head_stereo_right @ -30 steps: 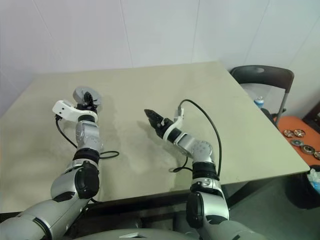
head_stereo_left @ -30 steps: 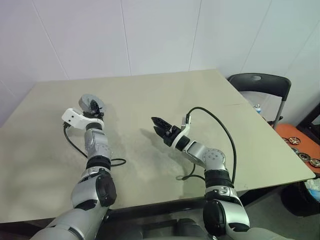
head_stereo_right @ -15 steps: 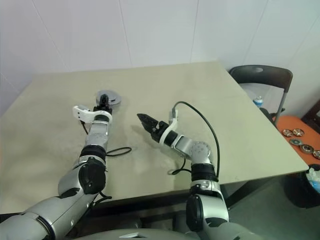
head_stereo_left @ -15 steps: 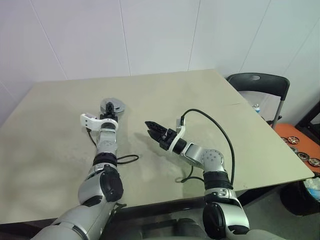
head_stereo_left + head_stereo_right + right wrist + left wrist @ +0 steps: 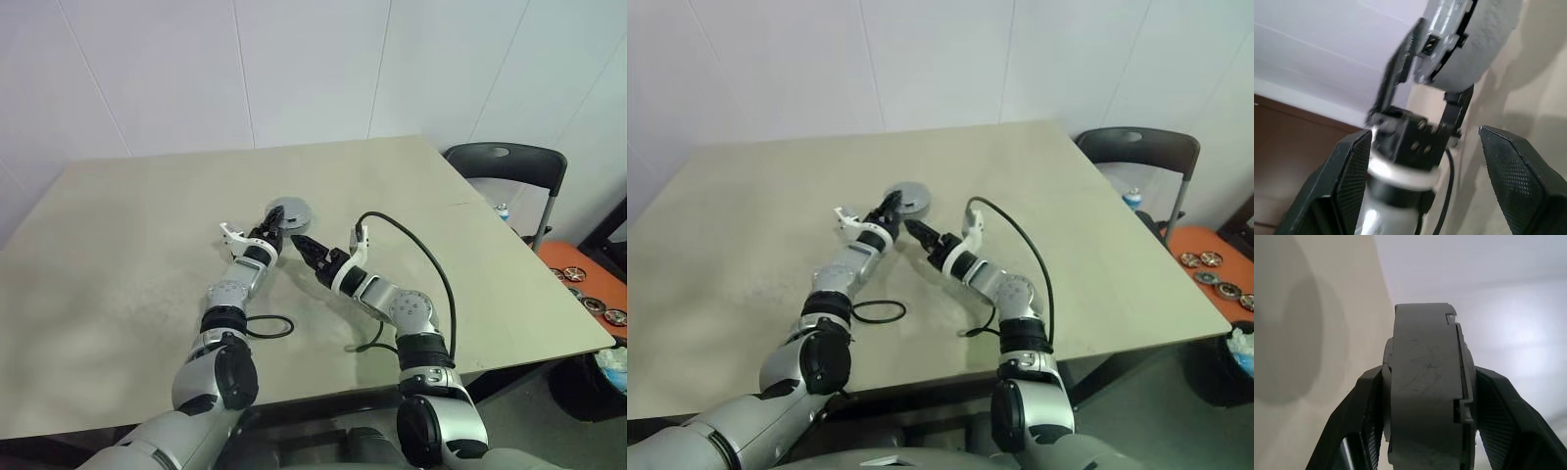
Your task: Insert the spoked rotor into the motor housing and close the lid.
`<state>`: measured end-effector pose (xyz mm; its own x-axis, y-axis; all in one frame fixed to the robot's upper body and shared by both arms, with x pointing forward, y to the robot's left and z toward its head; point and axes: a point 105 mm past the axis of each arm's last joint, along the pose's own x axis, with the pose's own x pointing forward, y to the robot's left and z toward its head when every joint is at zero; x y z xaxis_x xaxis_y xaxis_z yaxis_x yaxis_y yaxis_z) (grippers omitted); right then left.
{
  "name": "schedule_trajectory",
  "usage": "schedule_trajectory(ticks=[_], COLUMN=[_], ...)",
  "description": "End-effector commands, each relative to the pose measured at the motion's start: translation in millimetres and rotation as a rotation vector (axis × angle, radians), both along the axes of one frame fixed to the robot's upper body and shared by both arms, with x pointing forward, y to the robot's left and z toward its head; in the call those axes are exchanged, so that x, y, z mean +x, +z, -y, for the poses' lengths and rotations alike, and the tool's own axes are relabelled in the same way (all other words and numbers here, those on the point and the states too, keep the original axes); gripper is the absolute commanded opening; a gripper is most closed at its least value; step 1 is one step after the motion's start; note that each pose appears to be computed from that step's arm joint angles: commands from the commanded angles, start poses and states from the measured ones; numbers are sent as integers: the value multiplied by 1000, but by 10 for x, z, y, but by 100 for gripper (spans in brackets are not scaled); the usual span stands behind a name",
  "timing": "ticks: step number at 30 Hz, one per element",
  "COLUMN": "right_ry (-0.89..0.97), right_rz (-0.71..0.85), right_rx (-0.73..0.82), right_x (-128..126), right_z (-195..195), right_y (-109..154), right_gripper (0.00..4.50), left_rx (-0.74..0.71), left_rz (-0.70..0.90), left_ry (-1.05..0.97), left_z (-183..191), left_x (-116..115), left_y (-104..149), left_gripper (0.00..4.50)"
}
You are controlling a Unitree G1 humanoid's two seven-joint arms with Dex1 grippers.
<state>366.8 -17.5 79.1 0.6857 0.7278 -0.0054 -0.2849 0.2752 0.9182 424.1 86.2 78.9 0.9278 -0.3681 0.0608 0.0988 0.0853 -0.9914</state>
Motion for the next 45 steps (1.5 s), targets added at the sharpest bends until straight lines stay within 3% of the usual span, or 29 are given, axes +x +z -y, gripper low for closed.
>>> schedule_trajectory(ticks=[1,20,25,45], right_ry=[-28,-85,-89,-93], right_rz=[57,62,58,74], right_rx=[0,19,20,39], right_x=[95,163,166,166], right_z=[-68,2,11,16], right_y=[176,190,185,216], right_gripper=[363,363,446,446], left_rx=[-21,-22,-22,-27], left_rz=[133,133,130,125], left_ry=[-27,-108,-112,-124], left_z=[-4,48,58,88], left_x=[18,-140,-146,-150], left_y=[344,319,316,319], left_gripper=[233,233,233,233])
